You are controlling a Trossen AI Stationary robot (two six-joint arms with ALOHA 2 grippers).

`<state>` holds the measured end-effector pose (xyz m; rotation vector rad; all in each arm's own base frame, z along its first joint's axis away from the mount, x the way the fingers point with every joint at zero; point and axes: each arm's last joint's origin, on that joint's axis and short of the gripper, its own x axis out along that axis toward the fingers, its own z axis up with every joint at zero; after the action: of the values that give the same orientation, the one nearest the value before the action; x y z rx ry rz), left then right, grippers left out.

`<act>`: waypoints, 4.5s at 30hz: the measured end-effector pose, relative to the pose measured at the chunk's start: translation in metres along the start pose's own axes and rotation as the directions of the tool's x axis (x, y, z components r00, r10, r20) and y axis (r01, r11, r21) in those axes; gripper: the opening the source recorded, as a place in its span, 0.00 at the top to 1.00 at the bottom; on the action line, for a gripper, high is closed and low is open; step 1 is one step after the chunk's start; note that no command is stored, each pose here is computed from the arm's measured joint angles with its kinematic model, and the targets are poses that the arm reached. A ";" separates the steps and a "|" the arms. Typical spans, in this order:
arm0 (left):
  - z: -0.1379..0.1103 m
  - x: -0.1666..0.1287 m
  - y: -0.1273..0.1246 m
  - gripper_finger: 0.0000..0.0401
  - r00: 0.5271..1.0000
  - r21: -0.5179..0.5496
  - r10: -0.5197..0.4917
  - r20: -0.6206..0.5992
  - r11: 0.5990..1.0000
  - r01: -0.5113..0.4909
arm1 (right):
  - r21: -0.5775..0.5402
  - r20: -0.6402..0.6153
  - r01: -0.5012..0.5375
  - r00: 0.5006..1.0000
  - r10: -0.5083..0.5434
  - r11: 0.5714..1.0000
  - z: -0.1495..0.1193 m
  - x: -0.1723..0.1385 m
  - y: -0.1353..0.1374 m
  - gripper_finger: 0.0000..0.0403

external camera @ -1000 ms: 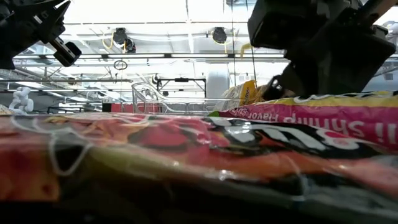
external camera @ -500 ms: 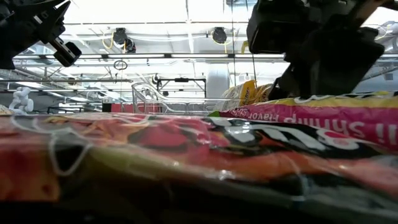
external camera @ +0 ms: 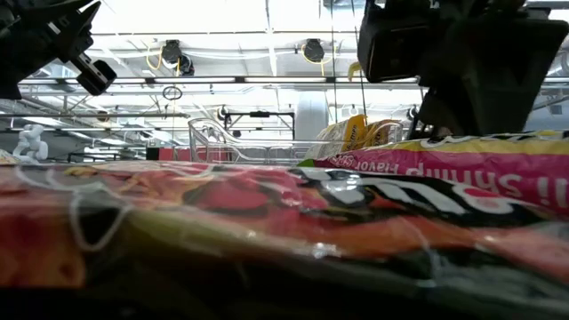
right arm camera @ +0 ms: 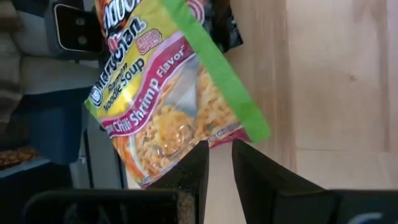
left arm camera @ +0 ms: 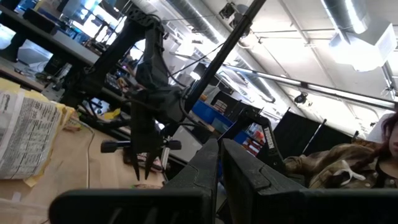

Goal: Sort Maruchan noodles
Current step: Put the green noodle pack into the top right transparent bin

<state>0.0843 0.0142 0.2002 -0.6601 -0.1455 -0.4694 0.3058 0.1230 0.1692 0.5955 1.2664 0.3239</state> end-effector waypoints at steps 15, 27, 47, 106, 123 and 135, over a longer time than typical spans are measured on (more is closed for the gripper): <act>0.000 0.000 0.000 0.94 1.000 0.000 0.000 0.000 1.000 0.000 | 0.155 0.017 0.061 0.998 -0.064 0.986 -0.005 0.004 -0.024 0.83; 0.000 0.000 0.000 0.94 1.000 0.000 -0.011 -0.013 1.000 0.011 | 0.135 0.067 -0.034 0.997 0.025 0.990 -0.001 0.005 -0.021 0.83; -0.001 0.000 0.000 0.94 1.000 0.000 -0.016 -0.020 1.000 0.016 | 0.226 0.133 -0.166 0.981 0.138 0.960 -0.018 0.019 -0.040 0.83; -0.001 0.000 0.000 0.94 1.000 0.024 -0.016 -0.020 1.000 0.016 | 0.234 0.245 -0.289 0.941 0.232 0.928 -0.018 0.020 -0.045 0.83; -0.001 0.000 0.000 0.94 1.000 0.025 -0.015 -0.020 1.000 0.016 | 0.237 0.236 -0.315 0.936 0.260 0.919 -0.018 0.020 -0.044 0.83; -0.001 0.000 0.000 0.94 1.000 0.025 -0.016 -0.020 1.000 0.016 | 0.228 0.221 -0.327 0.935 0.279 0.917 -0.019 0.020 -0.042 0.83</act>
<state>0.0841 0.0136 0.1998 -0.6298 -0.1379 -0.4887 0.2897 0.1042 0.1255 1.0330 1.0426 0.3527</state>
